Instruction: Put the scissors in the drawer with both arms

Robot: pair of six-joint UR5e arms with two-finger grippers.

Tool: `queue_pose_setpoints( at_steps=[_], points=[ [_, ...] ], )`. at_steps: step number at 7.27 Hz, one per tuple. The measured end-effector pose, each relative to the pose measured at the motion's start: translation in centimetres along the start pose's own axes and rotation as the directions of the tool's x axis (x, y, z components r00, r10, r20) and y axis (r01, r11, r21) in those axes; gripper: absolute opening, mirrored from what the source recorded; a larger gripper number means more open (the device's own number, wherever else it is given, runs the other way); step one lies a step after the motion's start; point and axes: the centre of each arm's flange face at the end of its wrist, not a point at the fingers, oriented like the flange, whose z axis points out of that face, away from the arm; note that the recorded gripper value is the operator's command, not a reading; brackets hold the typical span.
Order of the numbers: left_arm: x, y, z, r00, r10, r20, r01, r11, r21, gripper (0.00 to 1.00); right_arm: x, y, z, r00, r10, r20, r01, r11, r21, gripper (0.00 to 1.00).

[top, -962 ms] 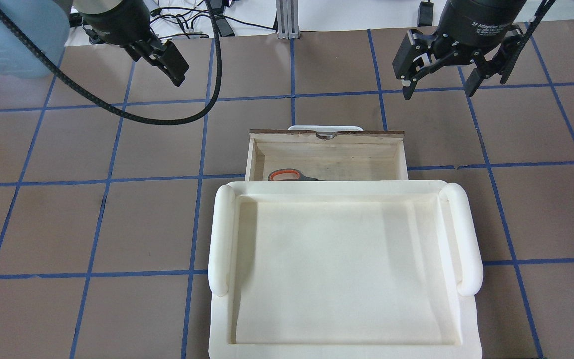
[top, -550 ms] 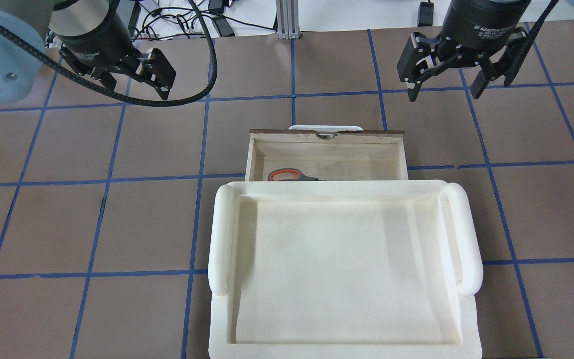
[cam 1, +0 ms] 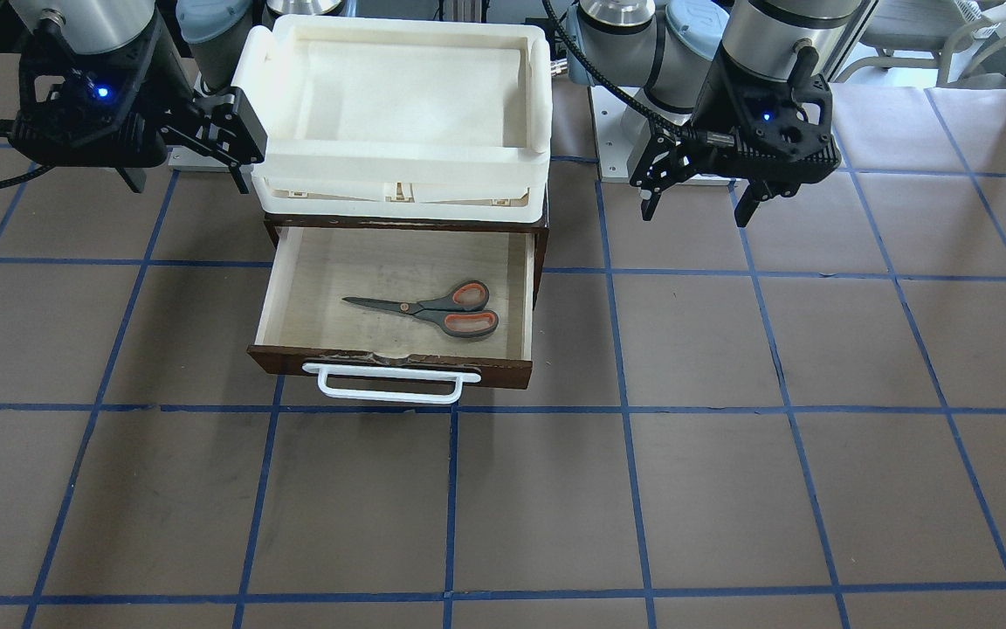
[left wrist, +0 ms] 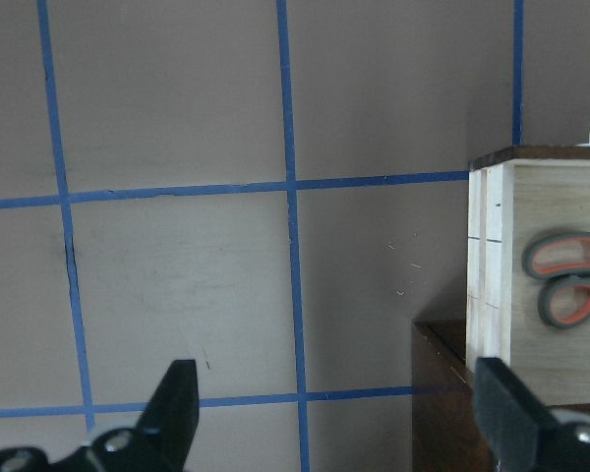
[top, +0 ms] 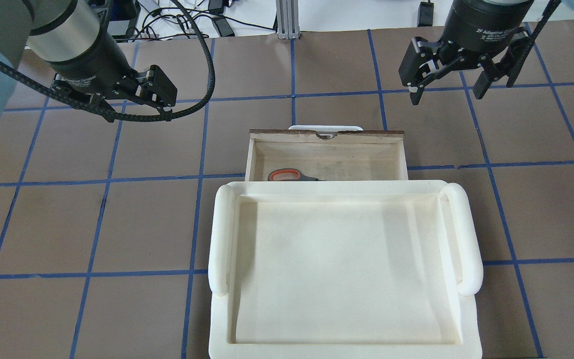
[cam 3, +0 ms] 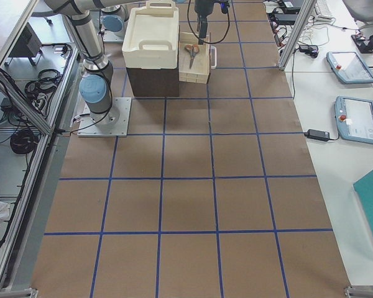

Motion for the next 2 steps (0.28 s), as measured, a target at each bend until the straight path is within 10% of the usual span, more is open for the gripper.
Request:
queue_pose_setpoints(
  at_steps=[2],
  points=[
    [-0.16,0.22,-0.21,1.000,0.008,0.004,-0.008,1.000,-0.003,1.00,-0.07,0.17,-0.14,0.999,-0.033,0.003,0.033,0.999,0.004,1.00]
  ],
)
